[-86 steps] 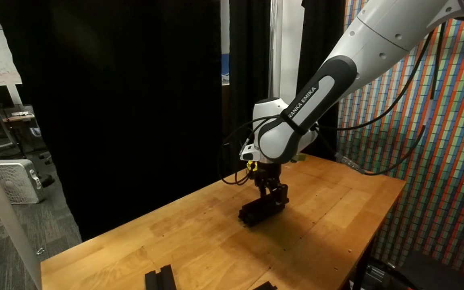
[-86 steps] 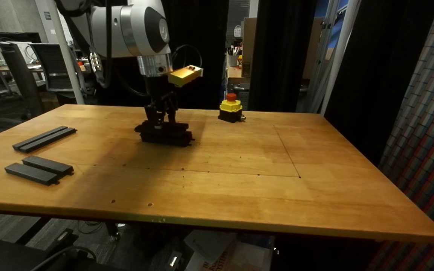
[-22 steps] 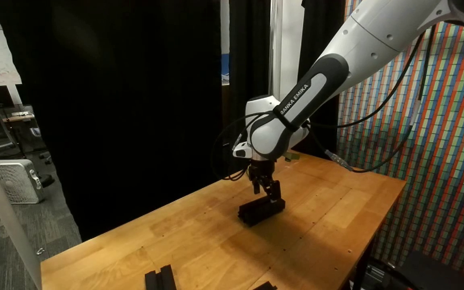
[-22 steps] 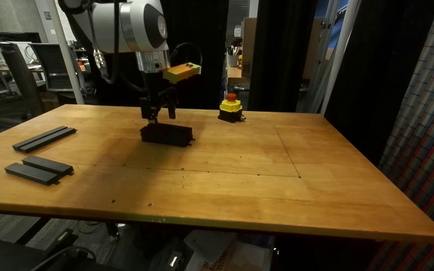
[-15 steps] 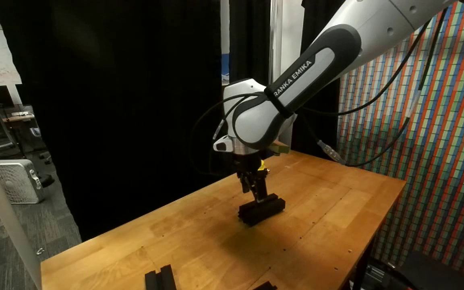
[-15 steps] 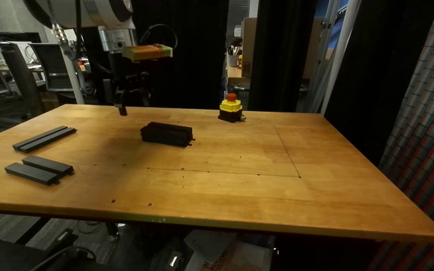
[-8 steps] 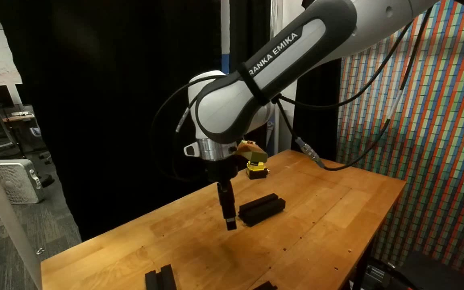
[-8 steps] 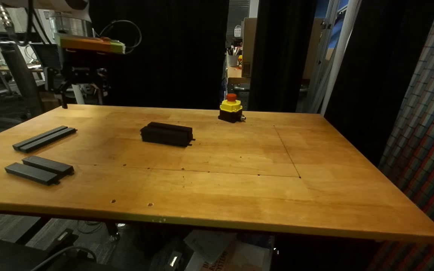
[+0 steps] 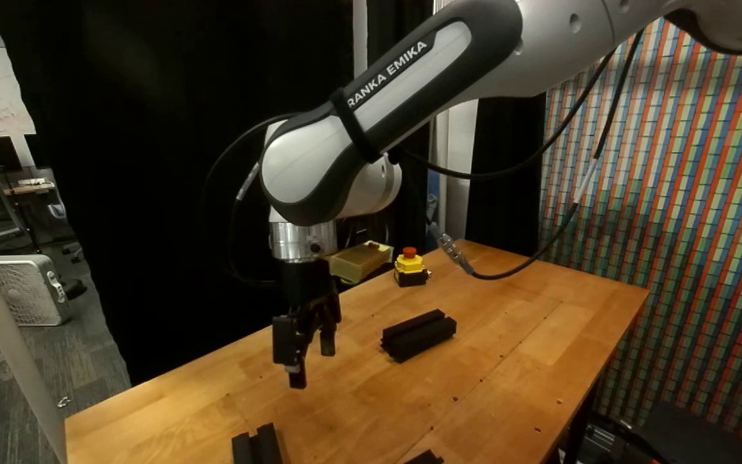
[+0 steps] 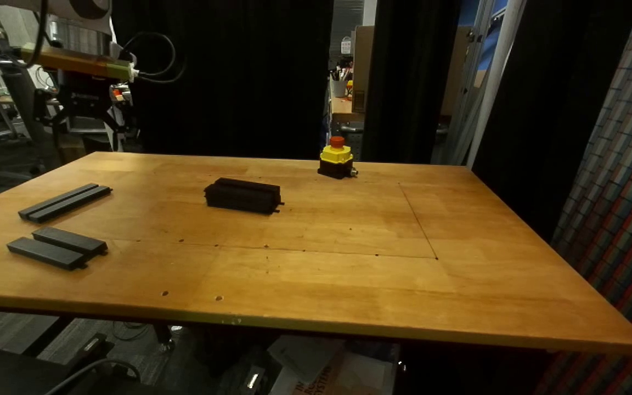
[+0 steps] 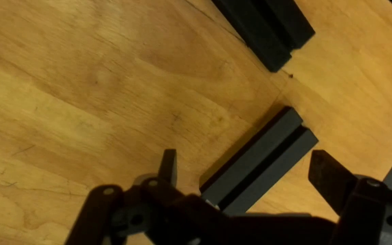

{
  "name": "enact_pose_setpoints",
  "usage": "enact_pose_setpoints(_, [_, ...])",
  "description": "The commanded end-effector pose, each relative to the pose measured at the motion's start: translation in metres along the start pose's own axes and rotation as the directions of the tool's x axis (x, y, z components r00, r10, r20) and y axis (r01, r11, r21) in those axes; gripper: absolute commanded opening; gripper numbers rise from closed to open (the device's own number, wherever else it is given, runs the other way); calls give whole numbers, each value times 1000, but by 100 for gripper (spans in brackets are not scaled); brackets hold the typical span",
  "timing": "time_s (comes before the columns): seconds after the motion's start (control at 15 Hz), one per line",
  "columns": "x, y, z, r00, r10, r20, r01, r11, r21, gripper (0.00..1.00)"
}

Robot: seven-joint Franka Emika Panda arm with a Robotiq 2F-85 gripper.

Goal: Stack the black pieces together

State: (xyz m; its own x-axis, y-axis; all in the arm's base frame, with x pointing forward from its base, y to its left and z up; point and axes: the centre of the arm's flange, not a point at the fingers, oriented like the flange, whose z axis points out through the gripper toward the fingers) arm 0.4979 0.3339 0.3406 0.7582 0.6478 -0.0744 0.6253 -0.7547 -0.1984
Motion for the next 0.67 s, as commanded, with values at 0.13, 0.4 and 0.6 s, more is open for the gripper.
enact_pose_setpoints(0.13, [66, -33, 18, 955, 273, -119, -269, 962, 51, 100])
enact_pose_setpoints(0.4, [90, -73, 38, 869, 460, -183, -454, 888, 80, 100])
enact_pose_setpoints(0.6, [99, -91, 52, 783, 574, -241, -570, 816, 90, 100])
